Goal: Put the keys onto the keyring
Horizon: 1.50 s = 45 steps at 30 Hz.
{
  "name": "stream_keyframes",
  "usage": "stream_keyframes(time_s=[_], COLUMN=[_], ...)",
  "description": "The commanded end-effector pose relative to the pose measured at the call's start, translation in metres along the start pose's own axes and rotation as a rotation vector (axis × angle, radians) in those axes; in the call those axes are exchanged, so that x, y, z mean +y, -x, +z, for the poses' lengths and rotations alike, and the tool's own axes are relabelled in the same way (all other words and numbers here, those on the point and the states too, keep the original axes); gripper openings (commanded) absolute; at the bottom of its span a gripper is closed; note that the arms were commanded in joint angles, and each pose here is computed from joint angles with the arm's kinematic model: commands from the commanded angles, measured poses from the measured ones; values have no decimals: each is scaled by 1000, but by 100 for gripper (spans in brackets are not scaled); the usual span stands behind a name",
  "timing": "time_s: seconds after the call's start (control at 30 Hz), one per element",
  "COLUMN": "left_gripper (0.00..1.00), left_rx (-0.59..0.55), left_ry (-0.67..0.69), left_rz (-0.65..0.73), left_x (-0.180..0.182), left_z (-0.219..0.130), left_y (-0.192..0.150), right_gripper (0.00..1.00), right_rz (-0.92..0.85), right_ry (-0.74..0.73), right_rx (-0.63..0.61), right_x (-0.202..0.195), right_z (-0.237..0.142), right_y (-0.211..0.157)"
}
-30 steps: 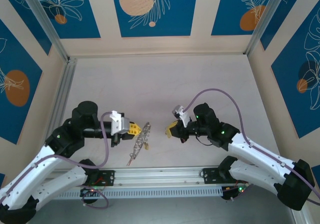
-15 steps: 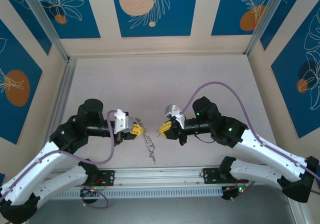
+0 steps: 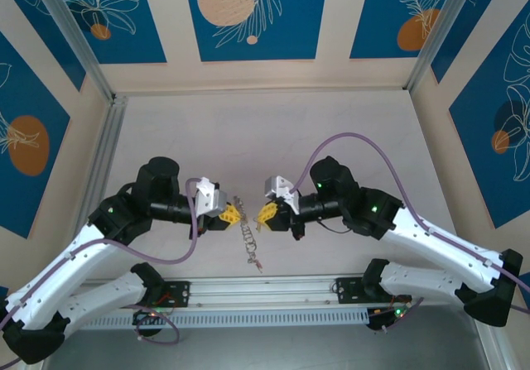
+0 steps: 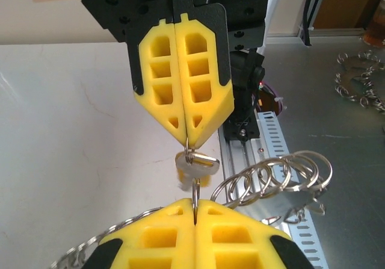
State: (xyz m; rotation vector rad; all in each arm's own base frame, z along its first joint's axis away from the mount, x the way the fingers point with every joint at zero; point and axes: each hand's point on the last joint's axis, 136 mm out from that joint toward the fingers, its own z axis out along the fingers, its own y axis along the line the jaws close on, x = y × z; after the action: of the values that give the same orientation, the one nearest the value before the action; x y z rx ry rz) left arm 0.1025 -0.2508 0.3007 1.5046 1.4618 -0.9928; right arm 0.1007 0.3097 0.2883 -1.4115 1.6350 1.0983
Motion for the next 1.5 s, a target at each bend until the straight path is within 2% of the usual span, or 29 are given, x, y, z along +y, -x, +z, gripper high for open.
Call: stream_keyframes(time_s=[0.0, 0.57, 1.47], left_gripper=[0, 0, 0], left_rx=[-48, -51, -50], left_ry=[-22, -25, -29], left_rz=[57, 54, 54], left_x=[-6, -6, -8], left_z=[-8, -7, -7], left_y=[17, 16, 15], right_gripper=[0, 0, 0], right_rz=[-88, -120, -144], right_ry=[46, 89, -4], right_rx=[-62, -89, -87], right_x=[11, 20, 11], right_z=[-1, 5, -2], right_y=[26, 35, 34])
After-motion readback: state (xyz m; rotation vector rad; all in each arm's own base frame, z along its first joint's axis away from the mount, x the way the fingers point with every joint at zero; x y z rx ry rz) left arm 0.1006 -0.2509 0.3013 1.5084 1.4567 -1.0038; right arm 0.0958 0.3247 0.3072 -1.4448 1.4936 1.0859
